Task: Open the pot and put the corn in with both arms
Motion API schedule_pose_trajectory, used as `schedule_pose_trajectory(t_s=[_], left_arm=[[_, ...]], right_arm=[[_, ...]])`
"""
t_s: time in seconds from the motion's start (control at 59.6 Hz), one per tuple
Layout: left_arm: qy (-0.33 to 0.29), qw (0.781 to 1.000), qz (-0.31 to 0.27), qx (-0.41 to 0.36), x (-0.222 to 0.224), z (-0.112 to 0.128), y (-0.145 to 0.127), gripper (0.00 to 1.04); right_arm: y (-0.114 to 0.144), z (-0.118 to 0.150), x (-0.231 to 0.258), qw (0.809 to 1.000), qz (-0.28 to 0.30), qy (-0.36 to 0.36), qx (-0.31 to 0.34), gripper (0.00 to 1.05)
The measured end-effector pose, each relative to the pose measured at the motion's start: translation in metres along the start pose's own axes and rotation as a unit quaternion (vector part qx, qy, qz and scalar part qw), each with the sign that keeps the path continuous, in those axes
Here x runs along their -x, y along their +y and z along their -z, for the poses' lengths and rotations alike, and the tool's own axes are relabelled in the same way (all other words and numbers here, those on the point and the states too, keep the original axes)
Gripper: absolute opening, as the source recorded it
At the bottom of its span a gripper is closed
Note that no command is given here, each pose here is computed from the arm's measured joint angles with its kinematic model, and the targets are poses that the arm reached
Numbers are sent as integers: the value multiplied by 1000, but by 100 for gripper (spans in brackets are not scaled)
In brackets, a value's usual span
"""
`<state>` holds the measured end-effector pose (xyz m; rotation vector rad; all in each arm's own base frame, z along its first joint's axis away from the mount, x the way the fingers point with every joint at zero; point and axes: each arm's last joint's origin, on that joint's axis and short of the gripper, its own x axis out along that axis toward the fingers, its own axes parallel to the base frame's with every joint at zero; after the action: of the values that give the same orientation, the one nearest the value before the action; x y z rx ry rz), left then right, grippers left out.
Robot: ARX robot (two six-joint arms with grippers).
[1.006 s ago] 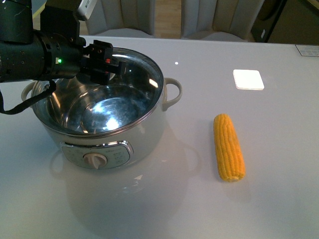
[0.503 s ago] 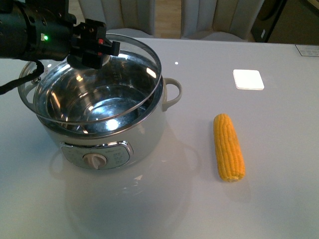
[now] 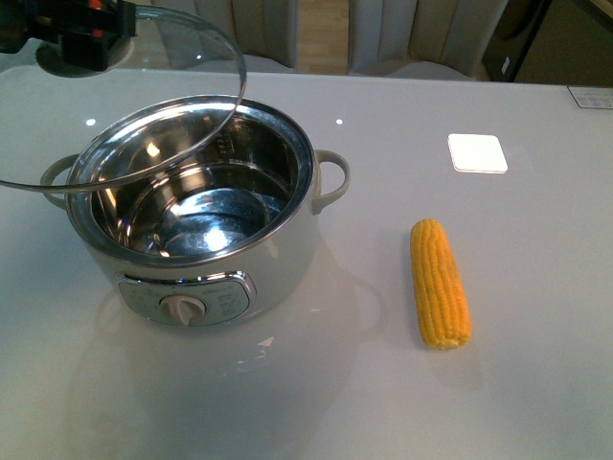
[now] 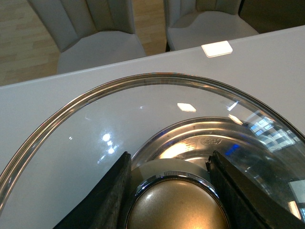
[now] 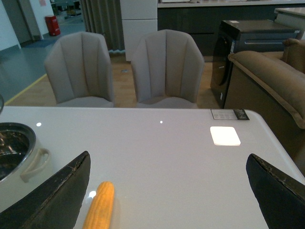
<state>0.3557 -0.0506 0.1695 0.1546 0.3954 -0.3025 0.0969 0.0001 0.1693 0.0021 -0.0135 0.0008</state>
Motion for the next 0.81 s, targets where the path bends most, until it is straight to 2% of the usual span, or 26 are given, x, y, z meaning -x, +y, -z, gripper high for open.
schedule_pose_trajectory(t_s=[0.252, 0.503, 0.805], left_arm=[[8, 1000, -27, 7, 11, 10, 31, 43], [15, 997, -69, 22, 28, 26, 78, 43], [7, 992, -121, 40, 49, 42, 123, 43]], right_arm=[[0, 0, 0, 1000, 0, 0, 0, 96], [0, 0, 0, 1000, 0, 0, 0, 96], [0, 0, 0, 1000, 0, 0, 0, 96]])
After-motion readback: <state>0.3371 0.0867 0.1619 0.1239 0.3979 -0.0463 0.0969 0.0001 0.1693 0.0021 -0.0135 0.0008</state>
